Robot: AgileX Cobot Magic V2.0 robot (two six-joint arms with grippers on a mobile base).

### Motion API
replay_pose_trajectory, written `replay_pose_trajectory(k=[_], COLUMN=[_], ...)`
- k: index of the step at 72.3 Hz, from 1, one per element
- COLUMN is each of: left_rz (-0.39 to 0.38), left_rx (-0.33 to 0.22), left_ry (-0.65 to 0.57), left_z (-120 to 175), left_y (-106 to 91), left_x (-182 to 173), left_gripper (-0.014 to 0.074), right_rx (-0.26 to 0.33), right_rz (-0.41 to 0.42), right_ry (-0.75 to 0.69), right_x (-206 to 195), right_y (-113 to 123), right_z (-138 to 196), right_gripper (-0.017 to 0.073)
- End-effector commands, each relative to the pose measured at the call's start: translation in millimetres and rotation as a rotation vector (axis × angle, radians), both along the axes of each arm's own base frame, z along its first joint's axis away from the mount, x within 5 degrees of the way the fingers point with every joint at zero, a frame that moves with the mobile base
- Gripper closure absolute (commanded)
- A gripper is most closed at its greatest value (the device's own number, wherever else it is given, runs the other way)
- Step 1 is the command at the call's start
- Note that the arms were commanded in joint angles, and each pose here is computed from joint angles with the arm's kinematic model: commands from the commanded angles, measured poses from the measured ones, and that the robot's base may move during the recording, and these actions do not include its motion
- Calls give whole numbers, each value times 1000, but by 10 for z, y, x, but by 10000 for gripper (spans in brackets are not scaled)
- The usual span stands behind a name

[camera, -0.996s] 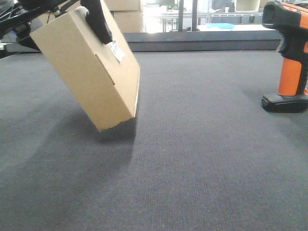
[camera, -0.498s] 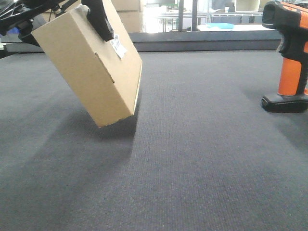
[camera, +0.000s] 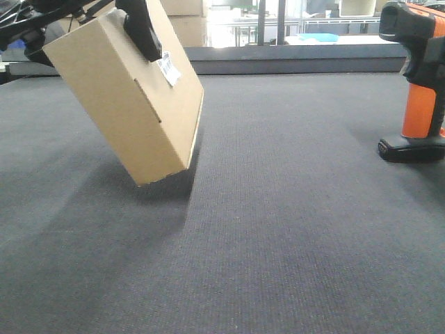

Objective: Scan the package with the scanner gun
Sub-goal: 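Grasp the orange-and-black scanner gun with the right gripper and lift it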

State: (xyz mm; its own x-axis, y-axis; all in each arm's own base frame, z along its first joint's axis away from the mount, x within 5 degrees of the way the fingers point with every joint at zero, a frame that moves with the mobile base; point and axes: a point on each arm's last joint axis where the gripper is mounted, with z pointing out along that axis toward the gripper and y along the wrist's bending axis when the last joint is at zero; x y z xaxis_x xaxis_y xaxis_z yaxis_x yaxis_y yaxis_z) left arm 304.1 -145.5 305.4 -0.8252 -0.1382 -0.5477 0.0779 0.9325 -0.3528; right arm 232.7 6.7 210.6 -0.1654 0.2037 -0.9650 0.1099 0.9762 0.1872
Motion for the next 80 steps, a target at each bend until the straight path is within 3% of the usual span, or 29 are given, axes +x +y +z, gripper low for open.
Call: replay_pose_trajectory(k=[1,24,28,44,52,59,71,80], left_rz=[-9,-11,-11,-11,-11,-11,-11,-13], left_rx=[-1,7,8,8,8,8,10,16], left_ry=[-21,-24,-25,-25,-25,-25,-23,-9], left_z=[49,48,48,48,48,48,47,38], left_y=[-12,-8,-7,-7,-7,-7,-6,-3], left_x=[-23,-21,-21,-21,-21,-21,-22,-32], left_gripper=[705,705,705,705,705,705,705,705], right_rx=[-11,-17,-18,-17,-10,14,-14,4], right_rz=[9,11,11,10,1,-21,-52,-73], right_ry=[-31,29,37,40,44,36,-67,-126], right_x=[18,67,75,76,75,87,168,219], right_y=[8,14,14,14,7,-7,-33,-44], right_z=[24,-118,-140,-146,-151,-157,-188,-244], right_gripper=[727,687,618,148,-13,-3,0,0])
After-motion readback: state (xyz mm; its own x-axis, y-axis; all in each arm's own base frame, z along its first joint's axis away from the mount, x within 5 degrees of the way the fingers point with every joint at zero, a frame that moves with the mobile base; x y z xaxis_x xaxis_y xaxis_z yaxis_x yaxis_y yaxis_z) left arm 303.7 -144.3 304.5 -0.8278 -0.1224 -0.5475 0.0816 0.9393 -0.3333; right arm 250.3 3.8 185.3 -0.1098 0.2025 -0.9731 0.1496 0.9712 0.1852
